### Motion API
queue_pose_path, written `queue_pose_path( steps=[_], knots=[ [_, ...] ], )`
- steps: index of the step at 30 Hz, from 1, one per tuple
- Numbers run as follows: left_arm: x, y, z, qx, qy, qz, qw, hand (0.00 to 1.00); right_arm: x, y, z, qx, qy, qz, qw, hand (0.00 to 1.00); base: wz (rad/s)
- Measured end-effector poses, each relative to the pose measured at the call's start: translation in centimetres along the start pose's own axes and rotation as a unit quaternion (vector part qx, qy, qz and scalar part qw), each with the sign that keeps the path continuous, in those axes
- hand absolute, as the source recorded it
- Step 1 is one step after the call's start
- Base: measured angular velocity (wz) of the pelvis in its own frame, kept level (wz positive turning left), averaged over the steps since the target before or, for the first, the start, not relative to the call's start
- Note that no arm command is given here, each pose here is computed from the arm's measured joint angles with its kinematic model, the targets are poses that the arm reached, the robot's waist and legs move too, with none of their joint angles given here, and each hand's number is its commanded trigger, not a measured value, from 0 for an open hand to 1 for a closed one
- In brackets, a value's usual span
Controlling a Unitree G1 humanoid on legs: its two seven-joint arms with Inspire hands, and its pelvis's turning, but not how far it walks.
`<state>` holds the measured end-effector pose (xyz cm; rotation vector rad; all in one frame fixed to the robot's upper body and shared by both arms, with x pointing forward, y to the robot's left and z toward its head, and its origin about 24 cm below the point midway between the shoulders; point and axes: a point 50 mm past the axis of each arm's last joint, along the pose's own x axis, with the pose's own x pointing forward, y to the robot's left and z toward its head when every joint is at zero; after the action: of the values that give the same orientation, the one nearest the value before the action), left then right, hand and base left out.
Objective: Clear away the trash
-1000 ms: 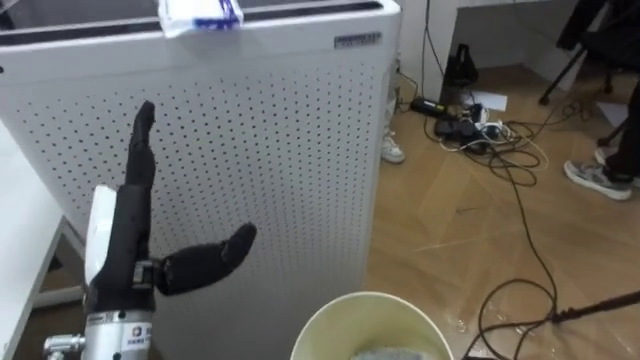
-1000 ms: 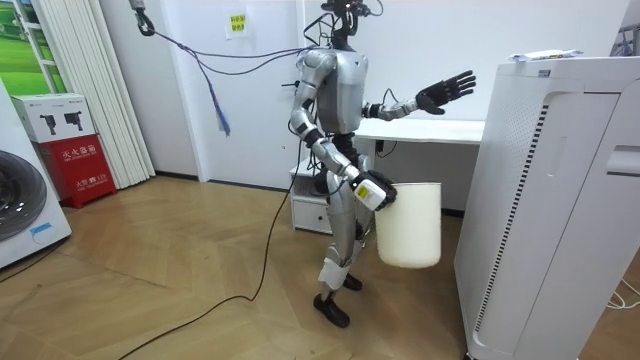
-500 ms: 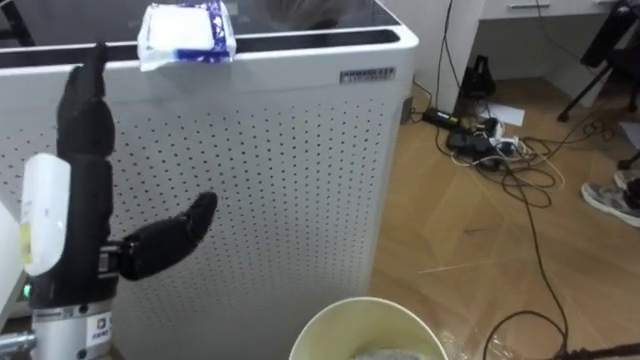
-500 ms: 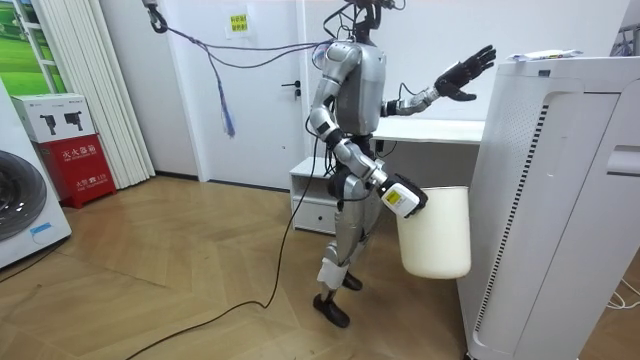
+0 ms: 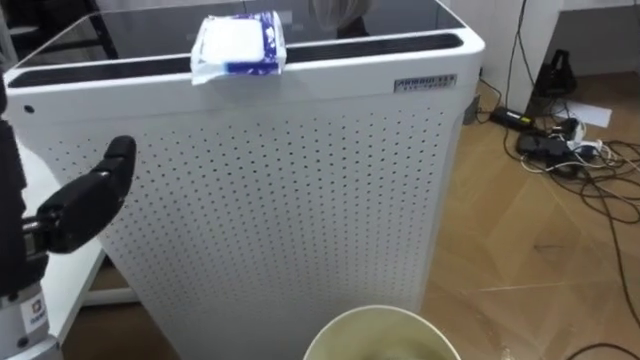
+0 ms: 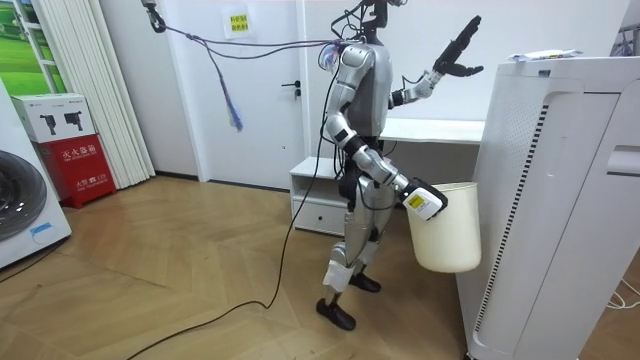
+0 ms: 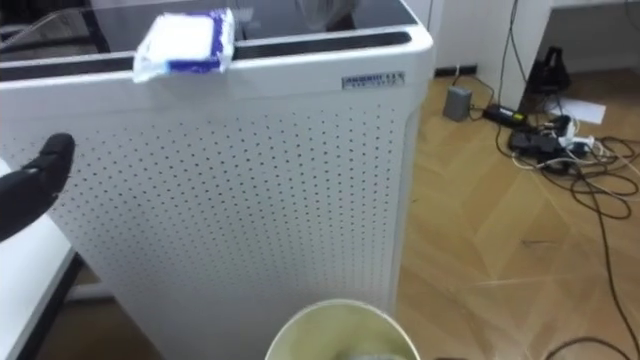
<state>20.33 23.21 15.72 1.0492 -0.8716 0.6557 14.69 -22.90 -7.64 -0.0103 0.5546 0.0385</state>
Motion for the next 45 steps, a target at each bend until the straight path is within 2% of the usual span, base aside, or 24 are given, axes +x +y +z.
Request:
queue_pose_path(
  steps=[18,29,40,45],
  knots=[
    [0.6,0.2,-0.4,0.040,-0.031,-0.030,0.998,0.00,0.0,0.2,0.3,-0.005,-0.004,0.018,1.000,1.00,-0.01],
    [0.7,-0.3,-0.7,0.059,-0.017,-0.072,0.996,0.00,-0.2,-0.8,0.3,-0.025,0.017,0.034,0.999,1.00,-0.01],
    [2.2,-0.1,-1.1,0.086,-0.041,-0.088,0.992,0.00,-0.2,-1.3,0.5,-0.049,0.024,0.041,0.998,1.00,-0.03],
    [3.6,-0.1,-0.9,0.091,-0.058,-0.089,0.990,0.00,0.1,-1.4,0.8,-0.061,0.022,0.043,0.997,1.00,0.00]
  ],
)
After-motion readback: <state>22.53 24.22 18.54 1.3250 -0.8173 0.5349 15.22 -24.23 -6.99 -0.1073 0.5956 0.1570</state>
